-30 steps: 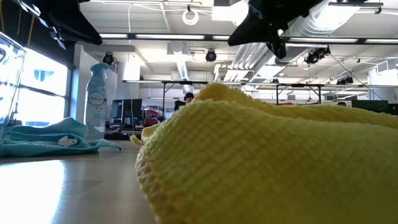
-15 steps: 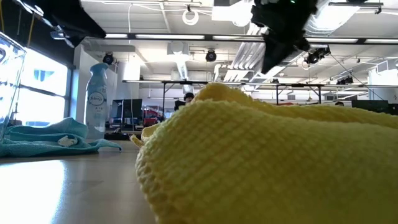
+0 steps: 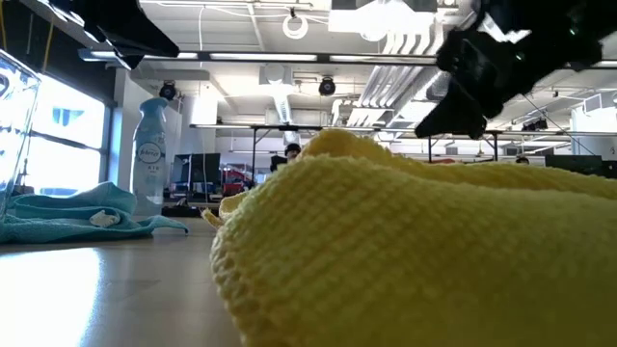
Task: Sort microfiber towel by color & place in baskets
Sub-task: Put the blue microfiber towel into the bottom transparent bin
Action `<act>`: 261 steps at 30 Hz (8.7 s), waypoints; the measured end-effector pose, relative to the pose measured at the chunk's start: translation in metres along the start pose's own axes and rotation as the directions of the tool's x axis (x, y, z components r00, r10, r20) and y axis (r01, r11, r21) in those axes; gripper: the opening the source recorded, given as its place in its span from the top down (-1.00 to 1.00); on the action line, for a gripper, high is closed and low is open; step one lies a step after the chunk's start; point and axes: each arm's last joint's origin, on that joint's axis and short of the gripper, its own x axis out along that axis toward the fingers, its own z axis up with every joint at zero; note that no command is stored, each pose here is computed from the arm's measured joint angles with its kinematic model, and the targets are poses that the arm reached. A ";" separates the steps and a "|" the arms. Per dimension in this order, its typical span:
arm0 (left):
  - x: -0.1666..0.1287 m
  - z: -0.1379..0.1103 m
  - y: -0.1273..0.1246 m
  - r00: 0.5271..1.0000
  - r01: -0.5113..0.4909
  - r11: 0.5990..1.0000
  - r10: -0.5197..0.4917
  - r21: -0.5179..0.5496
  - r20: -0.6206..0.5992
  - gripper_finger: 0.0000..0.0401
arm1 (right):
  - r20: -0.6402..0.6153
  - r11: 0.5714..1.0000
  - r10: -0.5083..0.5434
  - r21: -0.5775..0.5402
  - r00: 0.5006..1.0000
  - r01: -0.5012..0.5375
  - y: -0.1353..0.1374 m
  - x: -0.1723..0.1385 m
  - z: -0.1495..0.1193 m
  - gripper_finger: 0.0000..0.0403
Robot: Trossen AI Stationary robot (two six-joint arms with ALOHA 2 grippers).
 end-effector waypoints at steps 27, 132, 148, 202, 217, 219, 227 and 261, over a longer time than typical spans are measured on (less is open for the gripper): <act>0.036 0.010 0.000 0.974 -0.197 0.885 0.127 -0.422 -0.188 1.00 | 0.019 0.989 -0.030 -0.141 0.999 0.032 -0.023 -0.003 -0.027 1.00; 0.346 0.029 0.122 0.656 -0.582 0.690 0.085 -0.431 -0.750 0.40 | 0.015 0.989 -0.029 -0.142 0.999 0.031 -0.023 -0.003 -0.027 1.00; 0.357 -0.004 0.086 0.517 -0.585 0.731 0.002 -0.352 -0.856 0.88 | 0.006 0.989 -0.032 -0.143 0.999 0.033 -0.023 -0.003 -0.028 1.00; -0.022 0.153 -0.110 0.773 -0.325 0.862 0.005 -0.390 -0.634 1.00 | 0.001 0.989 -0.033 -0.144 0.999 0.033 -0.023 -0.003 -0.028 1.00; -0.076 0.122 -0.166 0.731 -0.418 0.684 -0.138 -0.599 -0.668 1.00 | 0.001 0.989 -0.033 -0.144 0.999 0.033 -0.023 -0.003 -0.028 1.00; -0.083 0.117 -0.174 0.713 -0.440 0.661 -0.155 -0.608 -0.684 1.00 | 0.001 0.989 -0.033 -0.144 0.999 0.033 -0.023 -0.003 -0.028 1.00; -0.105 0.089 -0.207 0.627 -0.563 0.571 -0.175 -0.597 -0.759 1.00 | 0.001 0.989 -0.033 -0.144 0.999 0.033 -0.023 -0.003 -0.028 1.00; -0.008 -0.013 -0.240 0.479 -0.815 0.421 0.105 -0.397 -0.872 1.00 | -0.003 0.989 -0.035 -0.144 0.999 0.034 -0.023 -0.003 -0.029 1.00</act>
